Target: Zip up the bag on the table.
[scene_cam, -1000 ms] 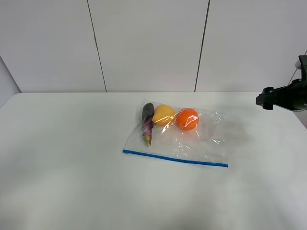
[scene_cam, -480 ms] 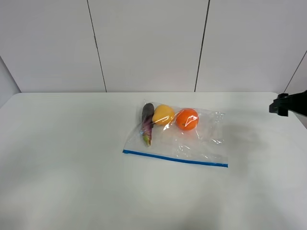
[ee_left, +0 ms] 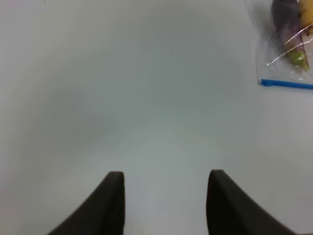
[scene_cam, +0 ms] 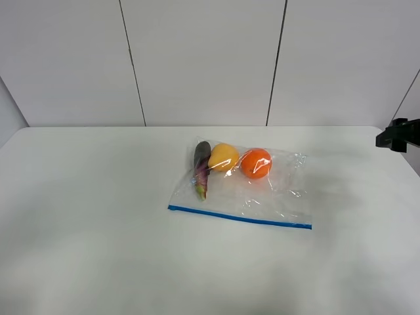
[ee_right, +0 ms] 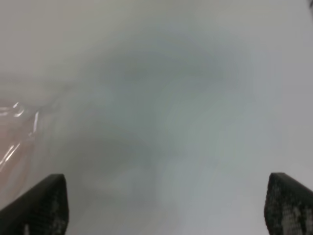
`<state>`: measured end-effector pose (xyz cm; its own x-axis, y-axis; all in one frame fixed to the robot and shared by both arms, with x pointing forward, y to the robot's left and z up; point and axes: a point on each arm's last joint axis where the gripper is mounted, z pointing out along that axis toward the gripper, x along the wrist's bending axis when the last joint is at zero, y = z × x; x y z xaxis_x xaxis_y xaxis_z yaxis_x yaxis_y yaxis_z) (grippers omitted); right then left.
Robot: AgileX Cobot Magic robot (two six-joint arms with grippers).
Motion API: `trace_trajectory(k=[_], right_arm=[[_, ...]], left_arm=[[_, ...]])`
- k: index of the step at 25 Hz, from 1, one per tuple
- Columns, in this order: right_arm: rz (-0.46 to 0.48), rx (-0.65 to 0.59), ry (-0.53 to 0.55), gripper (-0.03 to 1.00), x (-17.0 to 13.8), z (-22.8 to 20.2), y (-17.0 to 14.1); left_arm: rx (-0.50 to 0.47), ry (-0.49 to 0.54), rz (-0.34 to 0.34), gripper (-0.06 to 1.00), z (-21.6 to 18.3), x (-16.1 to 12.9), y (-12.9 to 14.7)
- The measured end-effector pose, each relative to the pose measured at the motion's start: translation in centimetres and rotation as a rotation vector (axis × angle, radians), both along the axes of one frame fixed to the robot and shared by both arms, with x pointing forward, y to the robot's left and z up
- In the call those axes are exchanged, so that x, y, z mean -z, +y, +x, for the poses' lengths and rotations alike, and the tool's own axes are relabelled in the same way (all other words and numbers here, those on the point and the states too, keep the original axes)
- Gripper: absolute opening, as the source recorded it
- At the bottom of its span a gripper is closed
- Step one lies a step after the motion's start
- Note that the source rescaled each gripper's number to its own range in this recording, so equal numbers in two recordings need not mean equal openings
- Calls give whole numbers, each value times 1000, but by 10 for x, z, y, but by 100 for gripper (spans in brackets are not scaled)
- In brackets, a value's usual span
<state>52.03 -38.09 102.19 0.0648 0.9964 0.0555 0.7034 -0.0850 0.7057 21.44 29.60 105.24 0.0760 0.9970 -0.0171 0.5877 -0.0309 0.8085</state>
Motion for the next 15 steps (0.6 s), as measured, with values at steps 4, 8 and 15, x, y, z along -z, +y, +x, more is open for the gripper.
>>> trace_trajectory(k=[4,8,15], right_arm=[[10,-21,23,98,1,-2,2],[1,-30,27,98,0,-3,2],[-28,66,18,98,-16,-16,0]], left_arm=[[0,0,0,69,0,0,0],[0,0,0,69,0,0,0],[0,0,0,69,0,0,0]])
